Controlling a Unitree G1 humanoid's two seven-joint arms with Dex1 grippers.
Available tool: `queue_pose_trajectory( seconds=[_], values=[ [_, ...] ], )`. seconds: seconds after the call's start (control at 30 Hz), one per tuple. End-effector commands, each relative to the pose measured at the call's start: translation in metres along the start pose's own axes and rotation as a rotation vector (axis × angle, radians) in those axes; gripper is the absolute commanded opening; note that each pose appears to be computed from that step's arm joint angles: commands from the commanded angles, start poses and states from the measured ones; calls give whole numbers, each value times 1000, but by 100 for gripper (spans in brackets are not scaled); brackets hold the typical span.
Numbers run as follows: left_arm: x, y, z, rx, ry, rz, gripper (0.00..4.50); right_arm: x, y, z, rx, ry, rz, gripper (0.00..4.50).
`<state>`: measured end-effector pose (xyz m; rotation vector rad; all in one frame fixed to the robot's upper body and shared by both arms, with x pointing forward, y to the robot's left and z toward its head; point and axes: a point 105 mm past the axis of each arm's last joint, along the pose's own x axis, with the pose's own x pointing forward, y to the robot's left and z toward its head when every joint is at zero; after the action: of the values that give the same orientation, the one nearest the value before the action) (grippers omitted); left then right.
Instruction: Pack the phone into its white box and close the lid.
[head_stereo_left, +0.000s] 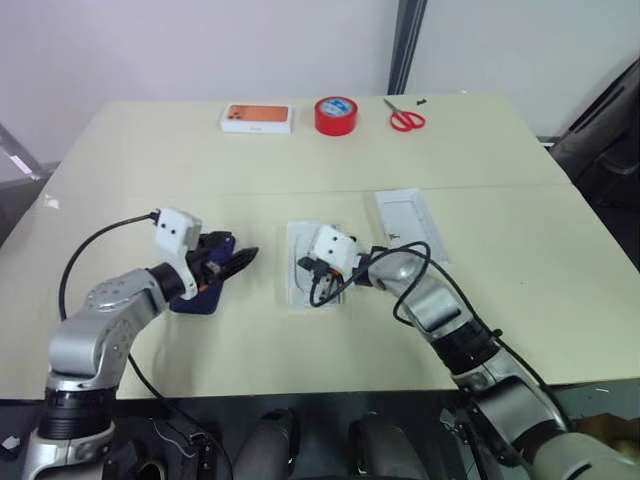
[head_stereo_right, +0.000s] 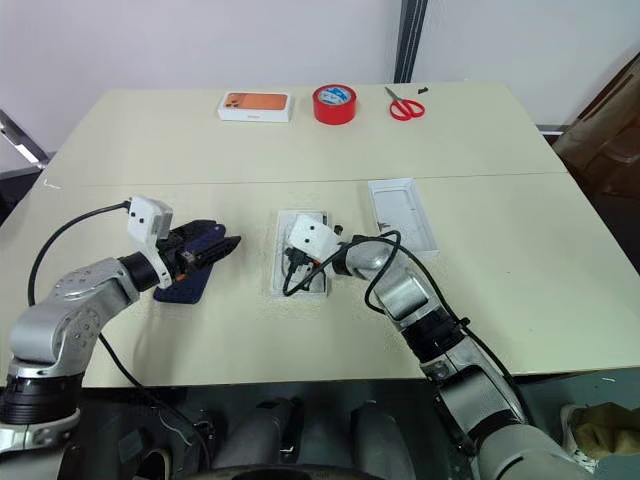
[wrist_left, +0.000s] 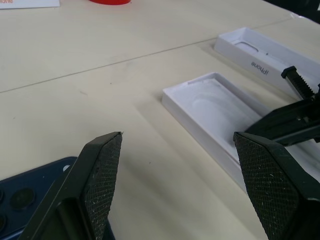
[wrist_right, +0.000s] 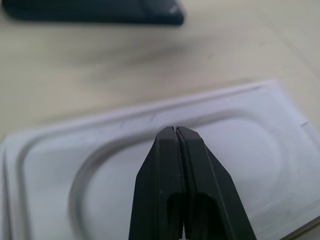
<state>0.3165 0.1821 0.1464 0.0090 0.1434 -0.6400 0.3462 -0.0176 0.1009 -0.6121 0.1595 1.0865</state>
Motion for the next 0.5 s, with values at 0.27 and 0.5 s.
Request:
queue_pose_trajectory(
  seconds=[0.27, 0.5],
  values=[
    [-5, -3, 1, 51, -21, -8, 378, -18, -2, -17, -111, 93, 44, 5],
    [-7, 12, -4, -62, 17, 31, 378, -9, -4, 13, -47, -52, -9, 5]
  ],
)
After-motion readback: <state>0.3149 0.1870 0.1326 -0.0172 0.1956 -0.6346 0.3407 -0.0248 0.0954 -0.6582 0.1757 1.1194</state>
